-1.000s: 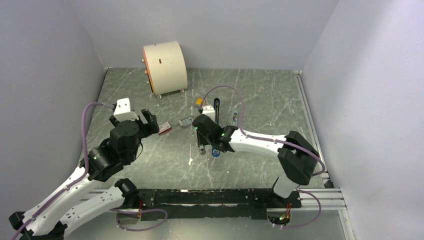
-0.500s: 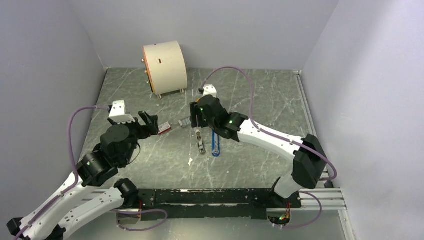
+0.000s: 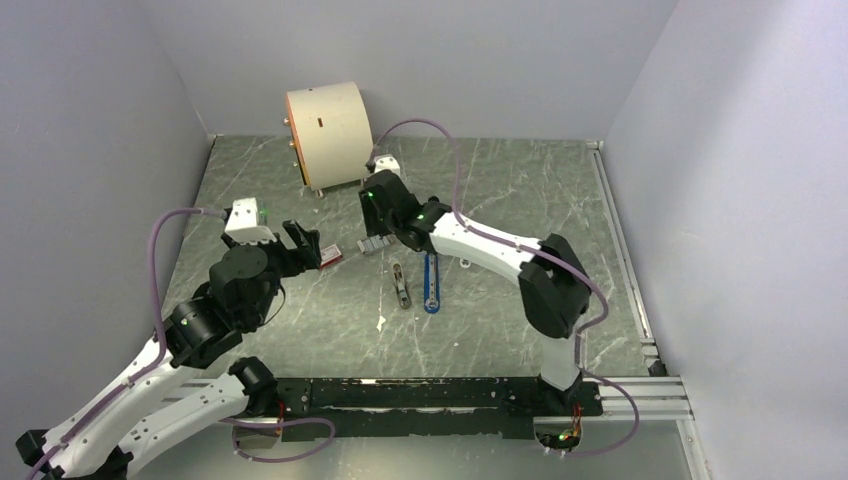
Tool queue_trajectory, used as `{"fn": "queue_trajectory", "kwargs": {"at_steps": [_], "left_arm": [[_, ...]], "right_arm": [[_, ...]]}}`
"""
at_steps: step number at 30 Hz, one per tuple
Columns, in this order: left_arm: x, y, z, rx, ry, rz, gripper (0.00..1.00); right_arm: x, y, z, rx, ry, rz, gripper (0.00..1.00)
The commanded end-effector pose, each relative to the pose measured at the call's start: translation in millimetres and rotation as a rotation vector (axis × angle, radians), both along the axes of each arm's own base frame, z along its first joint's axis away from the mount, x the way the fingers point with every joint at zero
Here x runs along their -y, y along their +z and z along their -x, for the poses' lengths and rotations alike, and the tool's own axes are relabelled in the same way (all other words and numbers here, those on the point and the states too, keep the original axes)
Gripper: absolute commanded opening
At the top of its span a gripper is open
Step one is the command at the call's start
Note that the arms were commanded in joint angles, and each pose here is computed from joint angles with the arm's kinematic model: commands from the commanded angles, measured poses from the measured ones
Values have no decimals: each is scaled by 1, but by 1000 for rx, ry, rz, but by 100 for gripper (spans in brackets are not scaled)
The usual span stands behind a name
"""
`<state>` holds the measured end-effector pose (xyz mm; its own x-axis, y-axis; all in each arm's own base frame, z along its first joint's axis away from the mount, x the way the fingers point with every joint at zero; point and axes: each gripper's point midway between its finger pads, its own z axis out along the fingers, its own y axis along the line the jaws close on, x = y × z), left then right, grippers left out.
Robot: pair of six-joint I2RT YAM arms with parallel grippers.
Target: Load the staples into the stapler
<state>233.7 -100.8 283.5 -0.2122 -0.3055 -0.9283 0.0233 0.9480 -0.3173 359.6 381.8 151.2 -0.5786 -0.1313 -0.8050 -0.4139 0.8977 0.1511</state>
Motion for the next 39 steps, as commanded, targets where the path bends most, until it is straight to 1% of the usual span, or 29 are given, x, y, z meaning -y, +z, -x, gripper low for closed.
{"fn": "queue_trajectory", "kwargs": {"at_steps": [1,4,7,9,12,14,16,19,23,26,31,39], "left_arm": [[-6,2,-1,-2,37,0,86],[-4,2,-2,3,24,-9,86],[-3,0,-4,-6,26,-24,86],[0,-1,-6,-14,20,-35,86],[3,-3,-7,-25,8,-50,85],[3,-3,-7,-31,7,-51,85],[1,-2,-5,-29,12,-45,85],[-3,0,-3,-16,24,-33,85],[-7,1,-1,-7,35,-21,86],[-7,2,-1,-7,36,-20,86],[-6,0,-2,-17,35,-31,85],[-10,0,-2,-12,50,-30,86]], "right_arm": [[-14,-18,-16,10,42,62,42],[-14,-35,-27,17,40,123,37],[-16,-49,-33,4,54,147,35],[-19,-57,-33,-6,83,152,38],[-21,-73,-32,-24,122,180,45],[-18,-84,-33,-42,124,204,46],[-14,-92,-32,-60,131,221,45],[-9,-100,-34,-66,141,248,38],[-7,-108,-37,-74,152,269,33],[-6,-110,-40,-75,149,276,33],[-7,-117,-43,-82,149,282,36],[-8,-125,-50,-95,137,284,37]]}}
